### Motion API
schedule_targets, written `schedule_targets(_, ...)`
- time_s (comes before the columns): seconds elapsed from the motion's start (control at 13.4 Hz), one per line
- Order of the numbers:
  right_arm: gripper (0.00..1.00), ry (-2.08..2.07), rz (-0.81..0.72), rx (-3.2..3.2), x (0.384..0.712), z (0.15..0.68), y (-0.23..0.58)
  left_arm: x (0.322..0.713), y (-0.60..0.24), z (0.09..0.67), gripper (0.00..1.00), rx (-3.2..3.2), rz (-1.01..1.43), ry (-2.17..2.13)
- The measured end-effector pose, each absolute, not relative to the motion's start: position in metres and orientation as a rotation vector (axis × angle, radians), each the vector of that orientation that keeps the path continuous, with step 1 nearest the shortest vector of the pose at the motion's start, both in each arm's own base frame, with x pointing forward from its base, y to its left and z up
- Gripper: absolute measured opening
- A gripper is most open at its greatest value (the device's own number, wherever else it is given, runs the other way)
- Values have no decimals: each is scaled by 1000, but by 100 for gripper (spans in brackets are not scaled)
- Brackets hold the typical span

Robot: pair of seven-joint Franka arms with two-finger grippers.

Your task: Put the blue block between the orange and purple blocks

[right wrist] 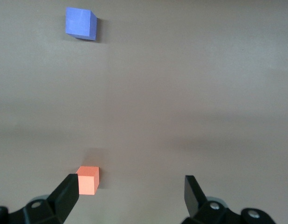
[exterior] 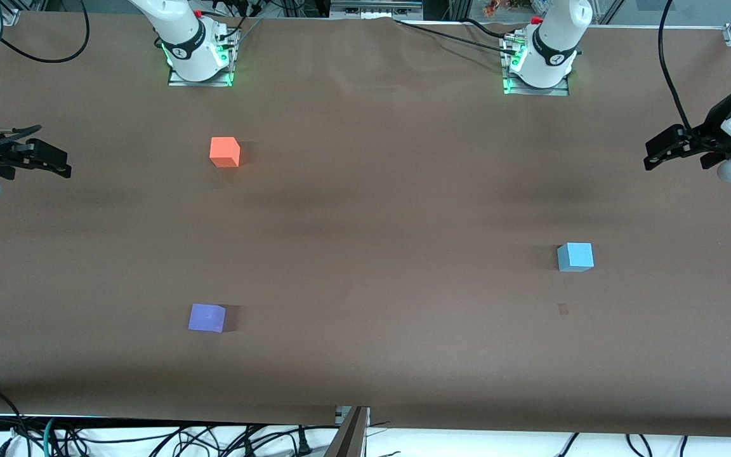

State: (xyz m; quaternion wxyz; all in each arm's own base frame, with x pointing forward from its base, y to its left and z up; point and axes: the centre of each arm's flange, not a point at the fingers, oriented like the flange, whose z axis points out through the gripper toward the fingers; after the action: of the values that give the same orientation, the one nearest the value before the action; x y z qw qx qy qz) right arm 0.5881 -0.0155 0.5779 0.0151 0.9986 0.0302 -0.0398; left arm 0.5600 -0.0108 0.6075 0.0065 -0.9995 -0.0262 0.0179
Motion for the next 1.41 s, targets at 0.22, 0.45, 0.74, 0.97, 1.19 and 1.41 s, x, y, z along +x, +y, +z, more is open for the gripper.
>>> schedule_targets(0.22, 100, 94, -122, 3109, 590, 576, -15, 560, -11, 607, 100, -3127, 56, -82)
schedule_targets(0.45, 100, 95, -121, 3111, 592, 574, -15, 560, -11, 607, 100, -3127, 56, -82)
schedule_targets(0.74, 100, 95, -121, 3111, 593, 573, -15, 562, -19, 603, 100, -3127, 63, -60)
schedule_targets(0.97, 100, 94, -120, 3111, 593, 573, -15, 570, -27, 585, 100, -3121, 114, -36)
schedule_targets(1.19, 100, 94, -119, 3111, 594, 573, -15, 588, -27, 533, 100, -3103, 257, -36)
schedule_targets(1.41, 100, 94, -120, 3111, 594, 573, -15, 610, -5, 449, 100, -3089, 457, -93)
